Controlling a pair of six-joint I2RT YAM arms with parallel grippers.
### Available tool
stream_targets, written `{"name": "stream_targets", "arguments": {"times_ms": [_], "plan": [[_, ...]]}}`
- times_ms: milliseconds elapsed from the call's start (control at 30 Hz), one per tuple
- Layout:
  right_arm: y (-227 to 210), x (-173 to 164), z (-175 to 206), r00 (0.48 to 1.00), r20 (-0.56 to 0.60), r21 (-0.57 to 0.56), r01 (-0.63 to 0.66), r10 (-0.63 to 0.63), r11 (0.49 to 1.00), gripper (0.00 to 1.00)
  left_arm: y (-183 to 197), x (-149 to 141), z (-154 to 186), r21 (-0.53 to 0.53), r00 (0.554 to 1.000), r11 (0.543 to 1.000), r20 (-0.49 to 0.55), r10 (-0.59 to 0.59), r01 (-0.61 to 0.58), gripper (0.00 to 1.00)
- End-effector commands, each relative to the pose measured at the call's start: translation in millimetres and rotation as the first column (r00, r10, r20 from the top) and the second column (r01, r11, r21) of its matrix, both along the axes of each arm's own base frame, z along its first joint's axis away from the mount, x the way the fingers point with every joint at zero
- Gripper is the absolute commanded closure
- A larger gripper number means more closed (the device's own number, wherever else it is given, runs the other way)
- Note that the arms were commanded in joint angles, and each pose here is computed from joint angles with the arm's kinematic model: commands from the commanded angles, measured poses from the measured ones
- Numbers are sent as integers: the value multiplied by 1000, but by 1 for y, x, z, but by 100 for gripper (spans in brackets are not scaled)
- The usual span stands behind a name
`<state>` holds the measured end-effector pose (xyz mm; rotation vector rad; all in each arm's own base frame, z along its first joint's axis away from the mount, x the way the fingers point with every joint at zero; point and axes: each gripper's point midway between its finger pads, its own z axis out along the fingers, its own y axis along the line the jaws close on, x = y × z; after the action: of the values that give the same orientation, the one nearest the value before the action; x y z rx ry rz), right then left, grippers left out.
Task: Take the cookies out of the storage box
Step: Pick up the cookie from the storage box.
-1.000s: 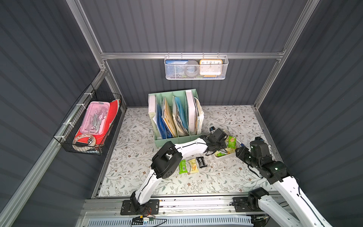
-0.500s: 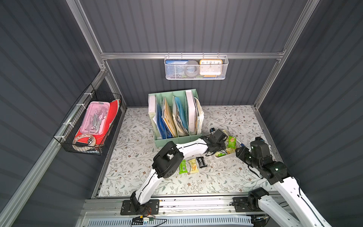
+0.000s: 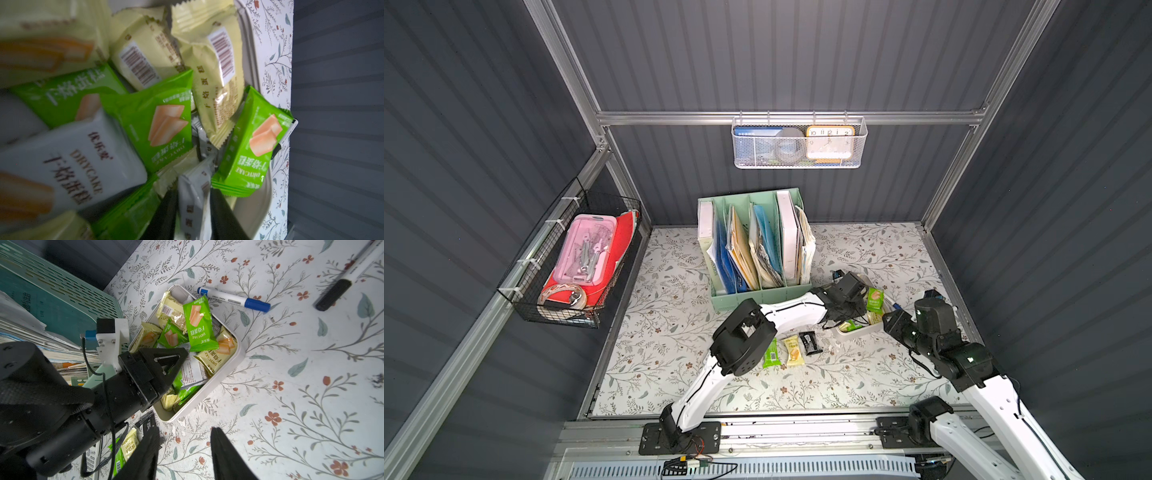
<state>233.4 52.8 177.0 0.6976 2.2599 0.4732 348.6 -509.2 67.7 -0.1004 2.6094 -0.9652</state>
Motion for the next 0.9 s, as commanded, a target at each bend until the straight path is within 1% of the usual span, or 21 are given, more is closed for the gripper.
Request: {"name": "stream_targets", "arguments": {"times_ms": [0,233,400,600,867], "plan": [[-1,-3,-4,1000,-11,4,7,-7,1000,55,-8,-2,-5,-8,1000,1000,-2,-23,23,75],[0,-2,-3,1000,-10,9,6,-6,1000,55,-6,-3,-5,8,1000,1000,10,-30,30,89],[0,-3,-3,1000,-11,9,4,-4,1000,55,-4,-1,-1,18,999,1000,25,-22,21,93],[1,-3,-3,1000,-11,14,2,-2,1000,55,9,4,18,48,996,999,82,16,-20,99],[1,-4,-2,1000,-10,18,0,0,1000,55,14,4,25,41,994,999,102,24,-28,100]]}}
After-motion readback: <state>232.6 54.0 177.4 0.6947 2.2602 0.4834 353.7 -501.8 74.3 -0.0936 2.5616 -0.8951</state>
